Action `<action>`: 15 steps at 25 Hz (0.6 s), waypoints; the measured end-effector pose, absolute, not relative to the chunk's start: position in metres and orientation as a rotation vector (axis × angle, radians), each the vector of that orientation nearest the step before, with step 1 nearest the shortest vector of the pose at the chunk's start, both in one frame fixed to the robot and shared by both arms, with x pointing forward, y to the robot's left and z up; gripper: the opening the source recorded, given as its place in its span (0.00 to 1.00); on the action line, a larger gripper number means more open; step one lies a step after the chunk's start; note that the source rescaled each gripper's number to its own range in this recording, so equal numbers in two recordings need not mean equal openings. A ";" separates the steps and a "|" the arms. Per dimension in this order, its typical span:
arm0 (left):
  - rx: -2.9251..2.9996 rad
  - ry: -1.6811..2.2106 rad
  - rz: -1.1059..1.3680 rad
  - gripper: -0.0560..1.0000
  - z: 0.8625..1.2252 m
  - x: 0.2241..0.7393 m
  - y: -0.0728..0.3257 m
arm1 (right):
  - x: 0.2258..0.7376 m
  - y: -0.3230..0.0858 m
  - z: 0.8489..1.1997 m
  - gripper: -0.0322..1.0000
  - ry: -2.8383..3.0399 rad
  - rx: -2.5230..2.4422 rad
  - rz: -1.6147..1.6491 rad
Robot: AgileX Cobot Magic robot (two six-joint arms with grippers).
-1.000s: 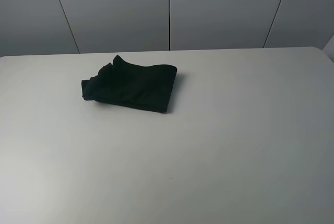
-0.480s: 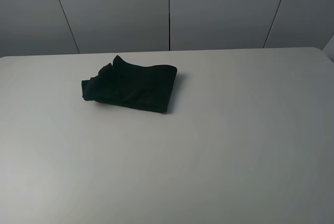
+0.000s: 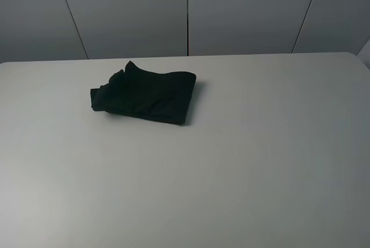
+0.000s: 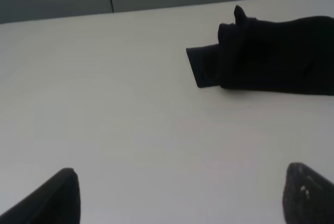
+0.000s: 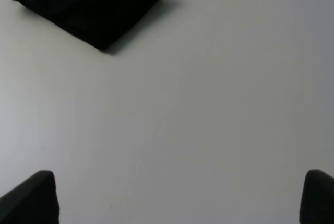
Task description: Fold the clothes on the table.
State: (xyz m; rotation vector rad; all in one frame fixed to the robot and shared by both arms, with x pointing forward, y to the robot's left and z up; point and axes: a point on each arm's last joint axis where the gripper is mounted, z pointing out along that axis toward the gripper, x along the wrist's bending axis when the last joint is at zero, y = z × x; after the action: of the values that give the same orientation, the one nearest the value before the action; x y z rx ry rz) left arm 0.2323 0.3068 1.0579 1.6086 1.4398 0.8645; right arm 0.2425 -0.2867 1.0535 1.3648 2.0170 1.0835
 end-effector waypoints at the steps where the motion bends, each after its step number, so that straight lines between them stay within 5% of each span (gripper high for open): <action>1: 1.618 1.448 0.858 1.00 1.056 0.233 0.307 | 0.243 -0.287 1.053 1.00 2.013 1.363 1.087; 15: 1.609 1.453 0.861 1.00 1.055 0.232 0.307 | 0.235 -0.288 1.054 1.00 1.921 1.360 1.140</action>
State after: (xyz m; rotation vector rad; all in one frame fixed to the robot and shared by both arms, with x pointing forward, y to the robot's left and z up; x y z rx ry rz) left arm 0.2322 0.3067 1.0550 1.6089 1.4534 0.8614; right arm 0.2346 -0.2883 1.0542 1.3600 1.9206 1.1396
